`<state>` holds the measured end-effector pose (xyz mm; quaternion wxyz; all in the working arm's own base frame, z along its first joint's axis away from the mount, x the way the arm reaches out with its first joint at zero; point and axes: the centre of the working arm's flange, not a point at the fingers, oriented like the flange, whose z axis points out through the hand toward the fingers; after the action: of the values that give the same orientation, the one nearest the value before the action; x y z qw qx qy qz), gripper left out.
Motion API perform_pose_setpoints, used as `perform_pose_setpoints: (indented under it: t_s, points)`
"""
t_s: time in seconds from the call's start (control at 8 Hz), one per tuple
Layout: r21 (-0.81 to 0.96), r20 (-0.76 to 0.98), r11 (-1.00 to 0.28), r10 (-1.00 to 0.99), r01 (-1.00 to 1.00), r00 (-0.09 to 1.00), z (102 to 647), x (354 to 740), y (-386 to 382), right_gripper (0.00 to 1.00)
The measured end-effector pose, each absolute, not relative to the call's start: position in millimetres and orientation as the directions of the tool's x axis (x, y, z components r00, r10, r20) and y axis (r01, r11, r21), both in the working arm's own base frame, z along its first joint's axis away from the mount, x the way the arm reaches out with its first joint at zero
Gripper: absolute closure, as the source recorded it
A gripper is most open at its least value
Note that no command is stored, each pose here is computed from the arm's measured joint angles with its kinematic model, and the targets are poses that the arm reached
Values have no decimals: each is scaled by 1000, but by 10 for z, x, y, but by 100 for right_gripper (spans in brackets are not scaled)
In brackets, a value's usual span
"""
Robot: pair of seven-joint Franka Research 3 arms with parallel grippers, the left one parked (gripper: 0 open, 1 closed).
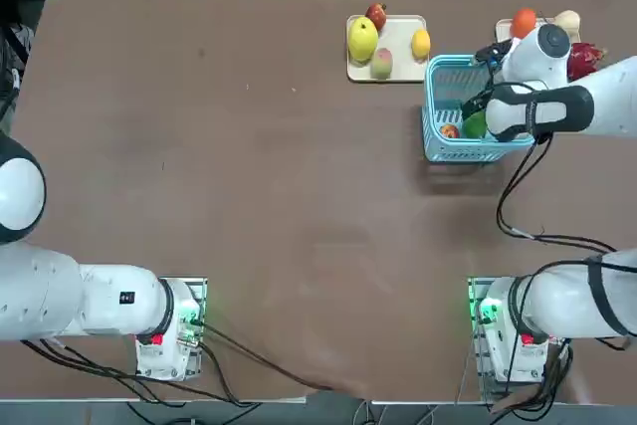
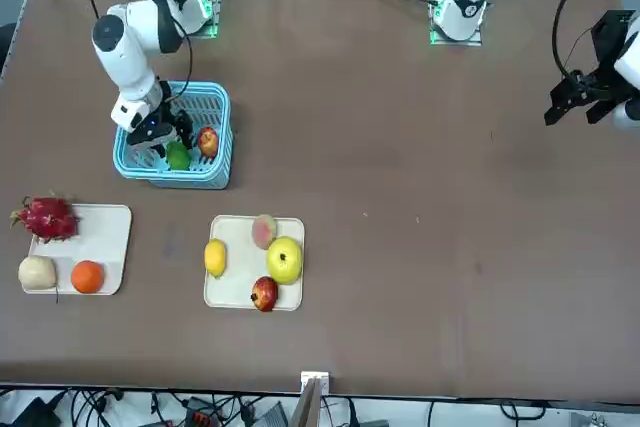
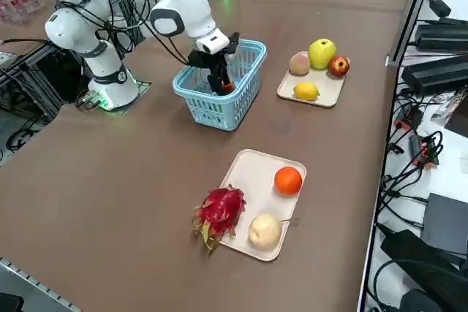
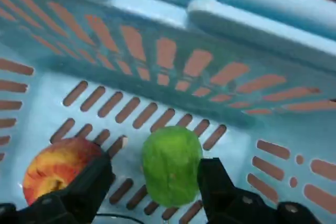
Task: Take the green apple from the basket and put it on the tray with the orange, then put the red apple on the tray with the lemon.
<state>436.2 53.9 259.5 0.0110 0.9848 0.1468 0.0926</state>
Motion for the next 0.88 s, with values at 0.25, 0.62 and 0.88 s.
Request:
perform_pose_setpoints:
  t_s: [0.25, 0.62, 0.88]
  points:
    - [55, 177, -946, 323, 319, 930, 2568, 4362, 535, 0]
    - [63, 203, -939, 343, 337, 917, 2525, 4389, 531, 0]
    - [67, 210, -932, 362, 356, 908, 2413, 4397, 525, 0]
